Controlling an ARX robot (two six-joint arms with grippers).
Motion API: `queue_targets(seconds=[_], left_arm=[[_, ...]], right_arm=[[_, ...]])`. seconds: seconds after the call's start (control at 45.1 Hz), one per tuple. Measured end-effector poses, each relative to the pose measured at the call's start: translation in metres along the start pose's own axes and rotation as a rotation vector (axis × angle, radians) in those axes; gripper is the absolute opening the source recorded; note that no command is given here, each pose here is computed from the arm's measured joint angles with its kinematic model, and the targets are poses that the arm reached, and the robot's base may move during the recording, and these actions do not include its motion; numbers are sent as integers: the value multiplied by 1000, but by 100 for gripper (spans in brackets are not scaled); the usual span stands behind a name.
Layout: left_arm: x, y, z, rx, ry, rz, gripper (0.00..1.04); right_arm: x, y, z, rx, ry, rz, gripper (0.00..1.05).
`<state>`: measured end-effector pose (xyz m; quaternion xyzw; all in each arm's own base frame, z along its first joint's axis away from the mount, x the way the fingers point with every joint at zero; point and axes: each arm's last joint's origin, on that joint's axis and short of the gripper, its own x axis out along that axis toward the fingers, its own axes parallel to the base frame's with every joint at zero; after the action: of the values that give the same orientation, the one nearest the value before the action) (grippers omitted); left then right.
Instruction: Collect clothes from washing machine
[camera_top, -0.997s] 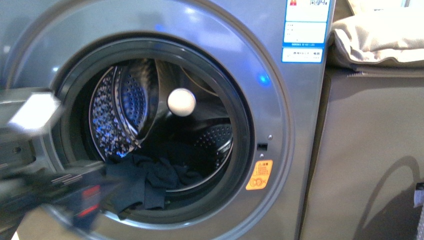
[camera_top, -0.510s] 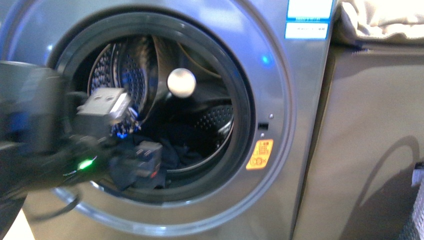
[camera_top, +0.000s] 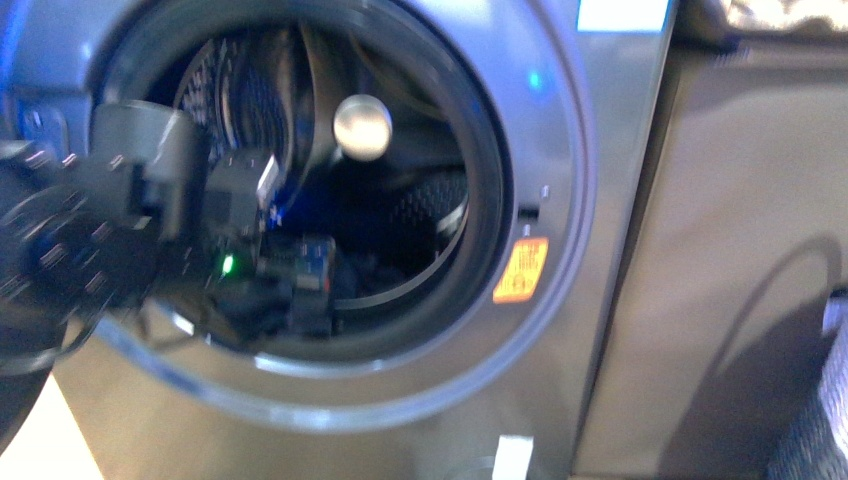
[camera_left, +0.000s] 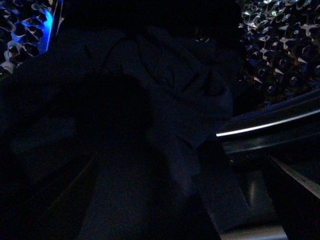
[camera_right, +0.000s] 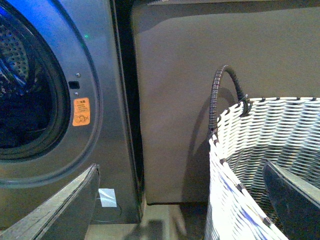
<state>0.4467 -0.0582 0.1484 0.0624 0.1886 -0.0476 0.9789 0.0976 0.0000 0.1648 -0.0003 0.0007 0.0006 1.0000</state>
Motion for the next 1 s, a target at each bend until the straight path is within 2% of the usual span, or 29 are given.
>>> queue_targets(seconds=[0.355,0.532,0.864,0.908,0.997], left_arm=[[31,-1,5,10,15,26,98],[48,-2,-5,83,112,124,98],[58,-9,-17,135,197,146,98],[59,-9,-19,158,205,165,94],[61,-7,-22,186,219,190,74]], right_arm=[[0,0,0,0,0,0,97],[0,0,0,0,0,0,97],[0,0,0,0,0,0,97],[0,0,0,0,0,0,97],[0,0,0,0,0,0,97]])
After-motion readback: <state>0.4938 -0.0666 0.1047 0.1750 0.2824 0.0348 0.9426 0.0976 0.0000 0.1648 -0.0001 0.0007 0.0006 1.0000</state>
